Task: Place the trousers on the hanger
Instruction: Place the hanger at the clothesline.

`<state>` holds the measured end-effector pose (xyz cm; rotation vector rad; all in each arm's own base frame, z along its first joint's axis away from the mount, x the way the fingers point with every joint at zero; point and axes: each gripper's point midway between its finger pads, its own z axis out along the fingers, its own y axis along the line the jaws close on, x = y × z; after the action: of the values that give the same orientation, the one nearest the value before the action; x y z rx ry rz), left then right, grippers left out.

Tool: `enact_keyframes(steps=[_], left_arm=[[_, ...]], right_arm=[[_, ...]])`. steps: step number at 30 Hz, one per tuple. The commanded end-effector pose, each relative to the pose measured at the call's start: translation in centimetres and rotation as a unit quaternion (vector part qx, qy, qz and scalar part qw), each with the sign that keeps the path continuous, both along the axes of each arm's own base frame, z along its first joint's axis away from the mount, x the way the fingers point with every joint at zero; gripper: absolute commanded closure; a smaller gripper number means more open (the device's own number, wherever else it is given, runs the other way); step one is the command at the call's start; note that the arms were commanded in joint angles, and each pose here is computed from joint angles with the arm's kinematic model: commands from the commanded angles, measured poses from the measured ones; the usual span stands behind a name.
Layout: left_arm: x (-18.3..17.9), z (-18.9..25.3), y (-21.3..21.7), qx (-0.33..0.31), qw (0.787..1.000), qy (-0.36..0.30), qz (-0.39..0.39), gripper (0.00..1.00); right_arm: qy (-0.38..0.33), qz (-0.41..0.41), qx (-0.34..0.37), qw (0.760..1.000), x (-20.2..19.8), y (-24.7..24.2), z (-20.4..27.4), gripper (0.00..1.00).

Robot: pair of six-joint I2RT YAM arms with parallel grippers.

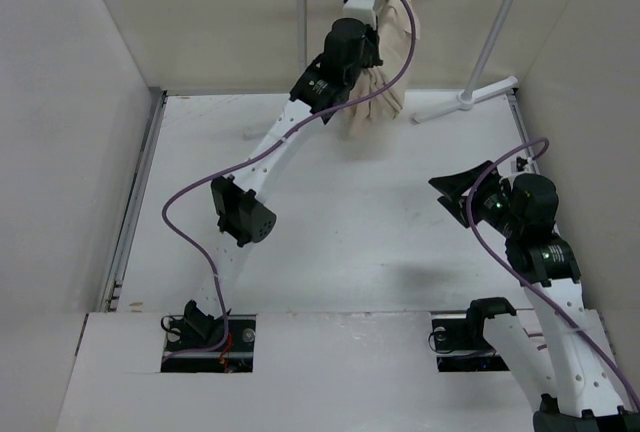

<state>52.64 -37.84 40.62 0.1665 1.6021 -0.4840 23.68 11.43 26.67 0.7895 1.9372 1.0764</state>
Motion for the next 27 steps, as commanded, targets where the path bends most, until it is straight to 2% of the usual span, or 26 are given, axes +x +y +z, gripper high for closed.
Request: enact_keyframes(steps=[1,7,14,20,23,25,27], left_arm=[[-1.7,6.5,0.6,-0.065,0.996,-0.067,-0.002,0.97],[-2.2,5.6,0.3,-0.065,0.996,-0.057,-0.002,0.93],[-3.6,5.8,0.6,-0.079,0.995,-0.065,0.009,0.74],[-4.6,7.3,2.1,-0.096,0.992,-0.081,0.023,0.53],[-5.1,8.1,2.8,-0.106,0.99,-0.09,0.028,0.39],[-5.6,8.6,3.1,-0.114,0.989,-0.096,0.026,0.2],[-6.1,9.2,3.7,-0.121,0.987,-0.103,0.028,0.06]], right_arm=[[-0.013,0.006,0.004,1.0,-0.1,0.3,0.4,0.32],[-0.012,0.007,0.004,1.0,-0.2,0.3,0.2,0.31],[-0.01,0.009,0.001,1.0,-0.1,0.3,-0.3,0.23],[-0.009,0.022,0.001,1.0,0.1,0.7,-0.7,0.19],[-0.008,0.027,0.001,1.0,0.1,0.9,-0.9,0.18],[-0.009,0.032,0.001,0.999,0.1,1.1,-0.9,0.17],[-0.01,0.034,-0.001,0.999,0.1,1.2,-1.1,0.16]])
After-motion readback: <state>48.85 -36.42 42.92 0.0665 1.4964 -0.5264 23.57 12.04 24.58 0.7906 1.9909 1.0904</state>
